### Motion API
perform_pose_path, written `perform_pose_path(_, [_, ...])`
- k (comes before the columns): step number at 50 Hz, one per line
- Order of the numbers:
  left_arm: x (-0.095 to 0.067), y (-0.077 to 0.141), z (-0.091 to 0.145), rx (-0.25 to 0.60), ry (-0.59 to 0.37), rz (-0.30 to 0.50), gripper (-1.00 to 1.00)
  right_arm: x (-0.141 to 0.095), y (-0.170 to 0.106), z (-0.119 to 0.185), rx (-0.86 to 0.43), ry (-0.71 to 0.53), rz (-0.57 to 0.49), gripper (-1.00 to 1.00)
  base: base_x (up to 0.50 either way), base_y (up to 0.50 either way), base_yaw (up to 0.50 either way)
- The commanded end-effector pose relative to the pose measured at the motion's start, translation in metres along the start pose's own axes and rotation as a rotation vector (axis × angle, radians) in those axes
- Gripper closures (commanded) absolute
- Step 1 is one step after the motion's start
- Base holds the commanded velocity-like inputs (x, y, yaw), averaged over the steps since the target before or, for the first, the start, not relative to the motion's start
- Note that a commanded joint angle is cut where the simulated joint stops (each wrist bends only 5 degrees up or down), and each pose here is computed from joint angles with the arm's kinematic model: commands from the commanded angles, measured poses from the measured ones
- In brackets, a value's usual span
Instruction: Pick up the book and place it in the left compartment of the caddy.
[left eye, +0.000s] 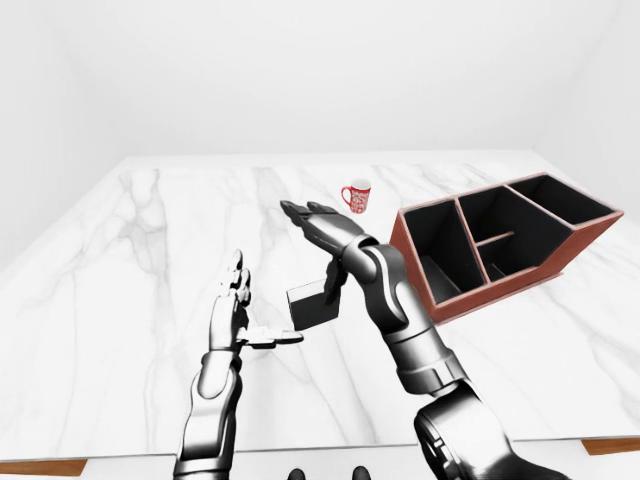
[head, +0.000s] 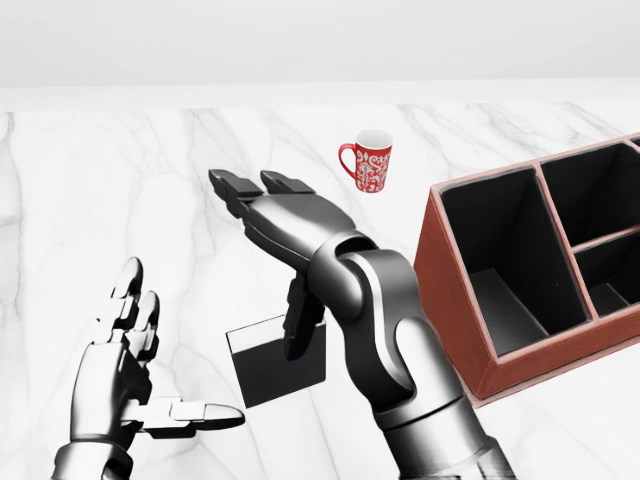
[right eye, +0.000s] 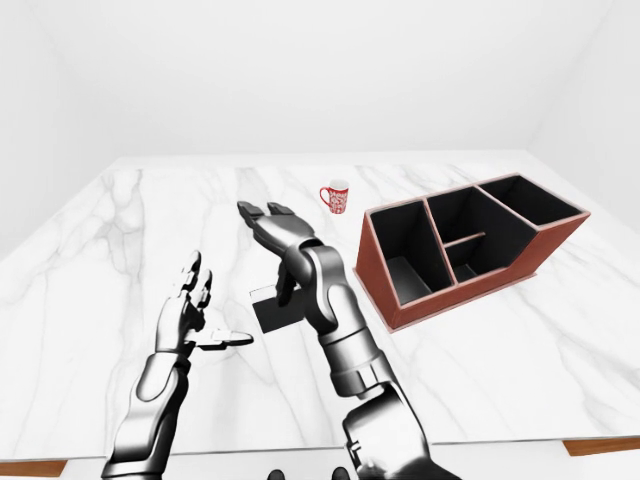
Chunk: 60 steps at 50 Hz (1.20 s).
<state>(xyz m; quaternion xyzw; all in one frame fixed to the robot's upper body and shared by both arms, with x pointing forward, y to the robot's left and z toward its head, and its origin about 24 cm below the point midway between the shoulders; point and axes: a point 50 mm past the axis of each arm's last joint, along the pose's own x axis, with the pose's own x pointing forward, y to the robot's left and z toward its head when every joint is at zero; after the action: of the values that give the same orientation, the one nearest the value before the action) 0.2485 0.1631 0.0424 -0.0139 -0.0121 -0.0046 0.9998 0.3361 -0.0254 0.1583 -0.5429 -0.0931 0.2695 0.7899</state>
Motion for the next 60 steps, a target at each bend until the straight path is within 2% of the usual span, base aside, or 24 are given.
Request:
perform_pose_path(1, [-0.002,0.001,0.005,-0.009,-0.018,0.001,-1.00,0.026,0.016,-0.001,-0.173,0.132,0.218,-1.00,0.00,0.00,0.00])
perform_pose_path(8, [-0.003,0.003,0.008,-0.016,-0.024,0.007,-1.00,0.040,0.032,-0.004,-0.163,0.158,0.274,-1.00,0.00,0.00,0.00])
perform_pose_path(16, [-0.005,0.006,0.011,-0.028,-0.048,0.018,-1.00,0.053,0.044,-0.006,-0.100,0.159,0.263,-1.00,0.00,0.00,0.00])
perform_pose_path(21, [-0.006,0.007,0.013,-0.034,-0.065,0.019,-1.00,0.058,0.051,-0.012,-0.017,0.183,0.237,-1.00,0.00,0.00,0.00])
perform_pose_path(31, [-0.011,0.008,0.020,-0.061,-0.098,0.018,-1.00,0.059,0.063,-0.021,0.019,0.229,0.229,-1.00,0.00,0.00,0.00])
perform_pose_path(42, [-0.012,0.011,0.022,-0.083,-0.116,0.025,-1.00,0.054,0.081,-0.028,0.003,0.259,0.244,-1.00,0.00,0.00,0.00])
perform_pose_path(56, [-0.012,0.011,0.024,-0.096,-0.121,0.024,-1.00,0.051,0.102,-0.026,-0.094,0.262,0.288,-1.00,0.00,0.00,0.00])
perform_pose_path(57, [-0.012,0.011,0.024,-0.095,-0.121,0.024,-1.00,0.051,0.102,-0.025,-0.092,0.261,0.288,-0.96,0.00,0.00,0.00])
perform_pose_path(58, [-0.012,0.011,0.024,-0.095,-0.120,0.023,-1.00,0.051,0.103,-0.025,-0.096,0.260,0.295,-0.35,0.00,0.00,0.00])
perform_pose_path(59, [-0.012,0.011,0.023,-0.095,-0.120,0.022,-1.00,0.050,0.105,-0.025,-0.106,0.259,0.303,0.66,0.00,0.00,0.00])
perform_pose_path(60, [-0.012,0.011,0.023,-0.095,-0.119,0.021,-1.00,0.050,0.106,-0.024,-0.111,0.258,0.302,1.00,0.00,0.00,0.00])
